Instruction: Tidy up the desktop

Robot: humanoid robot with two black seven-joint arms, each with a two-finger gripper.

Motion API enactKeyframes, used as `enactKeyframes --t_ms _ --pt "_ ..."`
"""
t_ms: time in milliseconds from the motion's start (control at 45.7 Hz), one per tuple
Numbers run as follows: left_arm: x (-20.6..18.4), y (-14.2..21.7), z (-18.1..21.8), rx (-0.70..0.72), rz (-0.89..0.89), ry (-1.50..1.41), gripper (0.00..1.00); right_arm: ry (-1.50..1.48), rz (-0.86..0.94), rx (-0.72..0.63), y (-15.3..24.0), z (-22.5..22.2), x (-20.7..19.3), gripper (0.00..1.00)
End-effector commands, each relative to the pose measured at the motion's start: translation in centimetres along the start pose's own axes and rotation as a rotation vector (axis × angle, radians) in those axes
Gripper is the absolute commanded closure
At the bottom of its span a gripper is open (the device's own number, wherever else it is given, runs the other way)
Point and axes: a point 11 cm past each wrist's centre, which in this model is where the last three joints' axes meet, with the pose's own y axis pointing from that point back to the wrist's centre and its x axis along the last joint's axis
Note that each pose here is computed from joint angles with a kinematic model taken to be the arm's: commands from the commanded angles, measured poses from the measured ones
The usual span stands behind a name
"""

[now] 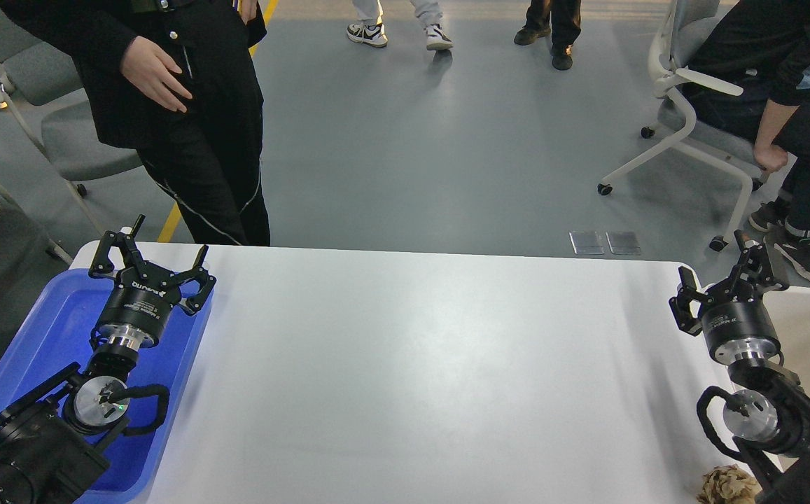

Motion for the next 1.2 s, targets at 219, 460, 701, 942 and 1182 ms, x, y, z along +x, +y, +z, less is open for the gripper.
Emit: enactKeyframes --t_ms 219,460,701,942,1182 --pt "-0.1 0.0 0.0 0.002 -0.004 0.0 0.0 0.138 -0.112 -0.16 0.8 -2.3 0.7 0.0" --pt "-0.1 0.0 0.0 0.002 -0.007 0.001 0.0 0.378 -0.189 -0.228 0.8 -6.6 2.6 0.0" --pt "-0.1 0.0 0.0 0.002 -0.007 0.001 0.0 0.603 -0.357 -0.335 1.9 -12.0 0.9 0.0" --pt "-0.1 0.0 -0.1 0.004 -0.008 0.0 0.0 1.22 -0.548 -0.376 5.1 -14.2 0.9 0.0" --pt "-0.1 0.0 -0.1 0.004 -0.008 0.0 0.0 1.424 -0.683 -0.496 9.4 -13.0 2.0 0.0"
